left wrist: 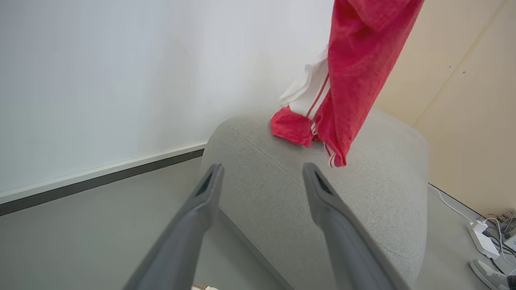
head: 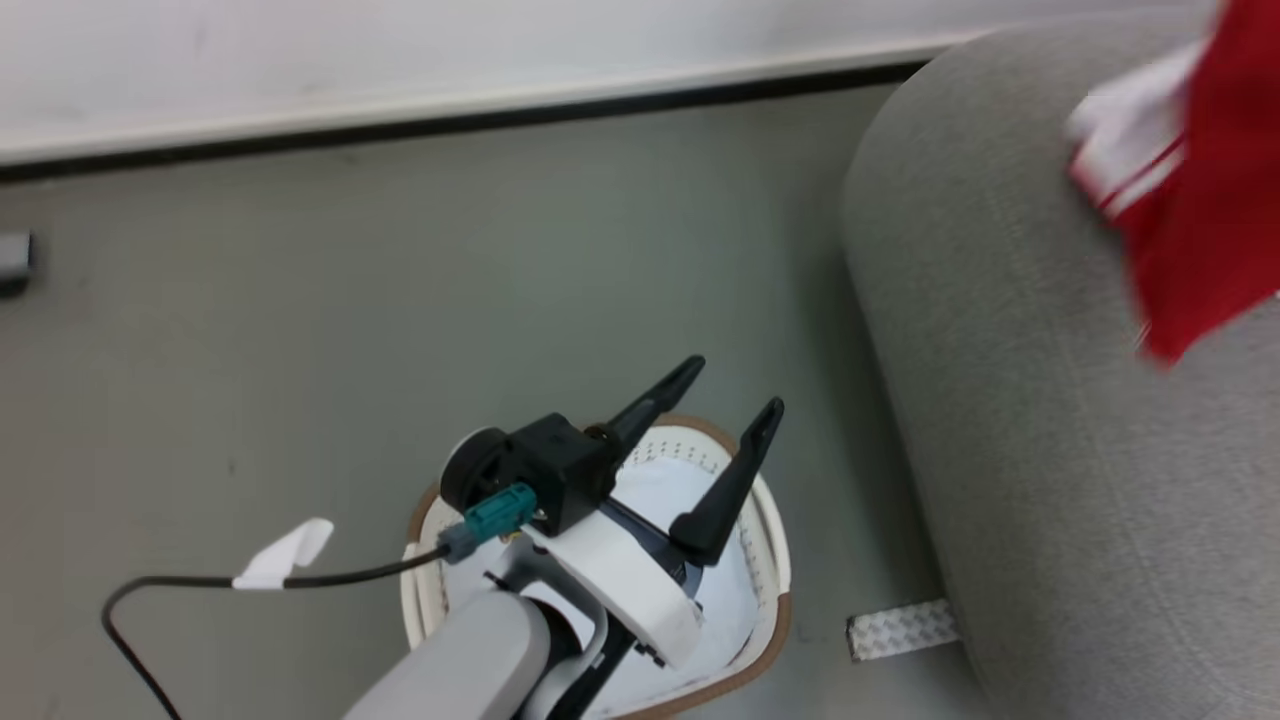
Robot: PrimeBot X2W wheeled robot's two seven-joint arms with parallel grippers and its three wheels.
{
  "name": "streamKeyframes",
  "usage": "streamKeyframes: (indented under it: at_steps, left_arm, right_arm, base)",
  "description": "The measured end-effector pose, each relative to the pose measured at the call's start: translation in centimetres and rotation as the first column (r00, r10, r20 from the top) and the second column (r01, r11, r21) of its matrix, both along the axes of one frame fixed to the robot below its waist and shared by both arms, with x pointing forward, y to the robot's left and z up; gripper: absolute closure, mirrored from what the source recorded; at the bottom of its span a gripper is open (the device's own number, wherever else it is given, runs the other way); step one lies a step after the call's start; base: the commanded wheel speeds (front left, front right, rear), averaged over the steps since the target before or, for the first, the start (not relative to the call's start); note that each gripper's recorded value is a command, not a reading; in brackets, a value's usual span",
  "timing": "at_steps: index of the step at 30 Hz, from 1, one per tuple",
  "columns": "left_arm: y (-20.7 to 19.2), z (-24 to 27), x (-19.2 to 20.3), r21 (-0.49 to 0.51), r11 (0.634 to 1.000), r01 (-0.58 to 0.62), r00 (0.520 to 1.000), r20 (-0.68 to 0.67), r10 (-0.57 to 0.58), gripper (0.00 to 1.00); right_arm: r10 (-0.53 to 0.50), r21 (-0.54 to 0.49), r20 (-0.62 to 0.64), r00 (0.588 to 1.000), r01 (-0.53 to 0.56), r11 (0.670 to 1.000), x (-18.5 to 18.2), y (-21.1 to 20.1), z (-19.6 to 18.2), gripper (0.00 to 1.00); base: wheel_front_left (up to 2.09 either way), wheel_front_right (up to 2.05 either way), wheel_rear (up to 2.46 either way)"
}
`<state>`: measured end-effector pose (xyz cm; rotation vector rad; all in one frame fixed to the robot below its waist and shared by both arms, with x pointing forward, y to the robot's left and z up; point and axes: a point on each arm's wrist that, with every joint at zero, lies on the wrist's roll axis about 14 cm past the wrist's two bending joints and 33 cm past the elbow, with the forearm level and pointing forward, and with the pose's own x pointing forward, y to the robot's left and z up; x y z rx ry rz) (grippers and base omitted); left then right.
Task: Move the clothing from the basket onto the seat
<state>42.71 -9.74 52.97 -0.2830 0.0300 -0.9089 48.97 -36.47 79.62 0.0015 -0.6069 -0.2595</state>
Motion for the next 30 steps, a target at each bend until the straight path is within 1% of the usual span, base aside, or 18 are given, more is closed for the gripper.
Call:
streamKeyframes:
  at_steps: [2, 5, 7, 9, 11, 12, 13, 15, 18, 22, 24, 26, 27, 30]
  left_arm:
    - [0.7, -0.8, 1.0, 0.003, 1.000, -0.021, 1.000, -0.013, 0.021, 0.00]
    - [1.4, -2.0, 2.0, 0.007, 0.999, -0.036, 0.999, -0.031, 0.037, 0.00]
    - [1.8, -2.9, 2.6, 0.013, 0.999, -0.044, 0.998, -0.049, 0.045, 0.00]
    - [2.2, -3.8, 3.2, 0.017, 0.998, -0.052, 0.996, -0.067, 0.053, 0.00]
    - [2.5, -4.9, 3.6, 0.023, 0.998, -0.061, 0.994, -0.089, 0.063, 0.00]
    - [2.6, -5.4, 3.6, 0.027, 0.998, -0.062, 0.993, -0.101, 0.064, 0.00]
    - [2.7, -5.9, 3.7, 0.030, 0.997, -0.065, 0.991, -0.112, 0.068, 0.00]
    - [2.9, -6.8, 3.7, 0.041, 0.997, -0.067, 0.989, -0.131, 0.072, 0.00]
    - [3.4, -8.0, 3.5, 0.061, 0.995, -0.075, 0.984, -0.158, 0.084, 0.00]
    - [4.1, -9.0, 3.1, 0.083, 0.992, -0.090, 0.977, -0.185, 0.104, 0.00]
    - [4.1, -9.0, 2.8, 0.086, 0.992, -0.090, 0.976, -0.189, 0.105, 0.00]
    - [4.1, -8.9, 2.7, 0.089, 0.992, -0.092, 0.977, -0.187, 0.107, 0.00]
    - [4.1, -8.6, 2.7, 0.085, 0.992, -0.096, 0.977, -0.183, 0.111, 0.00]
    - [4.3, -7.7, 3.0, 0.068, 0.990, -0.123, 0.978, -0.163, 0.133, 0.00]
  right_arm:
    - [-0.059, 0.023, 0.043, 0.997, 0.058, 0.998, 0.8, -1.9, 2.8, 1.00]
    - [-0.155, 0.019, 0.057, 0.986, 0.154, 0.988, 2.0, -4.2, 5.2, 1.00]
    - [-0.224, 0.010, 0.050, 0.973, 0.224, 0.975, 2.6, -5.9, 5.8, 1.00]
    - [-0.286, 0.017, 0.024, 0.958, 0.286, 0.958, 3.3, -7.7, 5.0, 1.00]
    - [-0.344, -0.001, -0.047, 0.938, 0.344, 0.939, 4.4, -9.2, 2.3, 1.00]
    - [-0.363, 0.000, -0.090, 0.928, 0.364, 0.931, 5.0, -10.0, 0.2, 1.00]
    - [-0.377, 0.004, -0.136, 0.916, 0.381, 0.925, 5.4, -10.7, -2.2, 1.00]
    - [-0.397, 0.007, -0.252, 0.882, 0.412, 0.911, 5.9, -11.9, -8.3, 1.00]
    - [-0.405, 0.042, -0.387, 0.828, 0.455, 0.889, 5.0, -13.2, -16.5, 1.00]
    - [-0.390, 0.098, -0.498, 0.774, 0.498, 0.862, 2.7, -13.2, -24.1, 0.99]
    - [-0.377, 0.104, -0.554, 0.743, 0.510, 0.854, 1.4, -12.8, -27.1, 0.60]
    - [-0.359, 0.137, -0.582, 0.730, 0.522, 0.842, 0.4, -12.4, -28.8, 0.00]
    - [-0.353, 0.163, -0.581, 0.734, 0.530, 0.832, 0.0, -12.4, -29.1, 0.00]
    - [-0.332, 0.175, -0.592, 0.735, 0.519, 0.837, -0.7, -11.4, -29.9, 0.00]
  base:
    - [0.00, 0.00, 0.00]
    - [0.00, 0.00, 0.00]
    - [0.00, 0.00, 0.00]
    - [0.00, 0.00, 0.00]
    - [0.00, 0.00, 0.00]
    - [0.00, 0.00, 0.00]
    - [0.00, 0.00, 0.00]
    - [0.00, 0.00, 0.00]
    - [0.00, 0.00, 0.00]
    - [0.00, 0.00, 0.00]
    - [0.00, 0.00, 0.00]
    - [0.00, 0.00, 0.00]
    - [0.00, 0.00, 0.00]
    - [0.00, 0.00, 0.00]
